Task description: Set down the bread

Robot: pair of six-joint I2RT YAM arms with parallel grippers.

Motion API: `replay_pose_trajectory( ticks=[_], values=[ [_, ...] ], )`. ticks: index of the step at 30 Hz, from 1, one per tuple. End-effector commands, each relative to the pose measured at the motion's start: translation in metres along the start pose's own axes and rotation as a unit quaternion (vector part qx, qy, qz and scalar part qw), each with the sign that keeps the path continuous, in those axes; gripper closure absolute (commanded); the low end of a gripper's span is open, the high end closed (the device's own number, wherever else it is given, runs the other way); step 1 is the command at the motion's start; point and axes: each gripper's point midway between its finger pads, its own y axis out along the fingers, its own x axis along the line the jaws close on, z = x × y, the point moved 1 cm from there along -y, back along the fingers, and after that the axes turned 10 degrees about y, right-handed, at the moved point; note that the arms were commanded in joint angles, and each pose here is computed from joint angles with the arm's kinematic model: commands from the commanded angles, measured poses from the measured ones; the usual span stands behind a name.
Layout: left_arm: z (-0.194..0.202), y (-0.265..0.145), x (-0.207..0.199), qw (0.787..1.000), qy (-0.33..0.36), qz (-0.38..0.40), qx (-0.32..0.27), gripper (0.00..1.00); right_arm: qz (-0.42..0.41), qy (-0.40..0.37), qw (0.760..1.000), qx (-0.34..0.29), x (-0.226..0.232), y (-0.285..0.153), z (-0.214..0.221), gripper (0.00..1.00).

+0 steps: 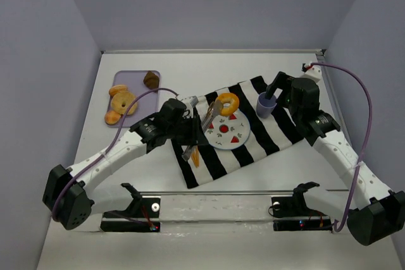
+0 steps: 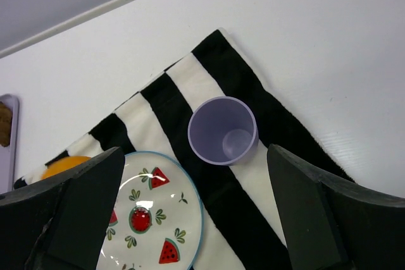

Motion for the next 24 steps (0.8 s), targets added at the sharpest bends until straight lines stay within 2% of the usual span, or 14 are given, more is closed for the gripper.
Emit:
replay_pose_trajectory(
  ticks=[1,10,12,14,17,18,22,23,24],
  values=[
    [0.009,0.013,-0.004,0.999,0.019,-0.012,0.034,0.94,0.005,0.008,1.0,-0.025,-0.003,-0.004,-0.011,0.0],
    [0.036,0.035,0.014,0.992,0.019,-0.06,0.109,0.79,0.006,0.005,1.0,-0.024,-0.003,-0.003,-0.01,0.0],
    [0.033,0.035,0.011,0.992,0.02,-0.055,0.108,0.67,0.006,0.006,1.0,-0.024,-0.003,-0.003,-0.01,0.0],
    [0.031,0.034,0.009,0.993,0.023,-0.053,0.105,0.6,0.006,0.005,1.0,-0.023,-0.003,-0.003,-0.01,0.0],
    [0.023,0.03,0.008,0.993,0.029,-0.061,0.094,0.54,0.008,-0.002,1.0,-0.023,-0.003,-0.002,-0.01,0.0],
    [0.021,0.029,0.008,0.993,0.03,-0.062,0.093,0.48,0.009,-0.004,1.0,-0.022,-0.004,-0.001,-0.009,0.0],
    [0.017,0.027,0.005,0.994,0.034,-0.061,0.088,0.43,0.005,-0.007,1.0,-0.017,-0.003,-0.001,-0.008,0.0],
    [0.016,0.026,0.006,0.994,0.034,-0.065,0.086,0.37,0.004,-0.008,1.0,-0.016,-0.002,-0.001,-0.008,0.0],
    [0.016,0.025,0.006,0.993,0.034,-0.066,0.087,0.35,0.001,-0.007,1.0,-0.016,-0.001,-0.002,-0.008,0.0]
  ],
)
